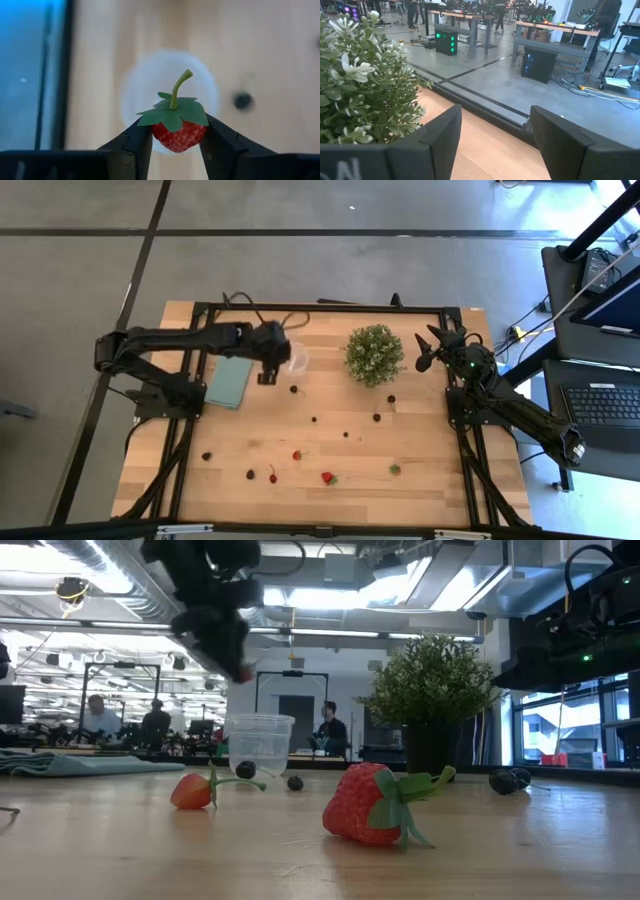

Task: Pick and placing Produce into tupperware
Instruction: Put the red strawberry into the transparent container

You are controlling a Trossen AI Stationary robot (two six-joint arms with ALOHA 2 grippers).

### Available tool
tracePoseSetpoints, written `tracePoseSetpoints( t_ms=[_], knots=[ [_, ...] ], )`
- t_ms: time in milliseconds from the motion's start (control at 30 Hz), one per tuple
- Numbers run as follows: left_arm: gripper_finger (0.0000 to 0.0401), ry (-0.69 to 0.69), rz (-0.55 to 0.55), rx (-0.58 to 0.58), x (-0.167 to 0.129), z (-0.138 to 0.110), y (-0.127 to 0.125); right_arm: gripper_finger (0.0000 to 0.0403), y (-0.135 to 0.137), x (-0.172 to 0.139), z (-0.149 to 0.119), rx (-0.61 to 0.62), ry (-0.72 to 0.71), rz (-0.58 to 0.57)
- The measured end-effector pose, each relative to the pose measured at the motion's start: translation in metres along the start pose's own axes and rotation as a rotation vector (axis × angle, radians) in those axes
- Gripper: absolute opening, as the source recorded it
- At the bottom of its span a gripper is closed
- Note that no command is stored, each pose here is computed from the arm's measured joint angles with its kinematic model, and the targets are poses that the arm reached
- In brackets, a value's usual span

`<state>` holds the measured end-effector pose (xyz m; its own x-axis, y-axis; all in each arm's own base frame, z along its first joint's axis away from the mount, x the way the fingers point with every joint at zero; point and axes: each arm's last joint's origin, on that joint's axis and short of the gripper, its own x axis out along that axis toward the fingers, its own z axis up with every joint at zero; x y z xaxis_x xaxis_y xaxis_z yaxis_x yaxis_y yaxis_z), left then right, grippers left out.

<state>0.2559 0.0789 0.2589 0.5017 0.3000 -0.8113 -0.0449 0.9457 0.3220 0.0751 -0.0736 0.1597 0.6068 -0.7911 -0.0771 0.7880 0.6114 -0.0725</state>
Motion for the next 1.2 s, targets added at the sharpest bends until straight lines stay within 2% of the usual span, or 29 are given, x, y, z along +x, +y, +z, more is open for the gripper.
tracePoseSetpoints(
  t_ms=[67, 167, 400, 800, 1000, 1200],
  knots=[
    [0.0142, -0.057, 0.033, -0.037, 0.0, 0.004, 0.01, 0.0239, 0.0, 0.0, 0.0, 0.0, 0.0, 0.0],
    [0.0151, -0.089, 0.025, -0.063, 0.001, 0.004, 0.017, 0.0239, 0.0, 0.0, 0.0, 0.0, 0.0, 0.0],
    [0.0141, -0.086, -0.053, -0.047, 0.018, 0.008, 0.01, 0.0239, 0.0, 0.0, 0.0, 0.0, 0.0, 0.0],
    [0.0152, 0.087, -0.114, -0.04, 0.083, -0.002, 0.004, 0.0239, 0.0, 0.0, 0.0, 0.001, 0.0, 0.0],
    [0.0144, 0.111, -0.119, -0.051, 0.089, -0.005, 0.005, 0.0239, 0.0, 0.0, 0.0, 0.001, 0.0, 0.0],
    [0.0173, 0.128, -0.054, -0.044, 0.087, -0.004, 0.007, 0.0239, 0.0, 0.0, 0.0, 0.001, 0.0, 0.0]
  ],
)
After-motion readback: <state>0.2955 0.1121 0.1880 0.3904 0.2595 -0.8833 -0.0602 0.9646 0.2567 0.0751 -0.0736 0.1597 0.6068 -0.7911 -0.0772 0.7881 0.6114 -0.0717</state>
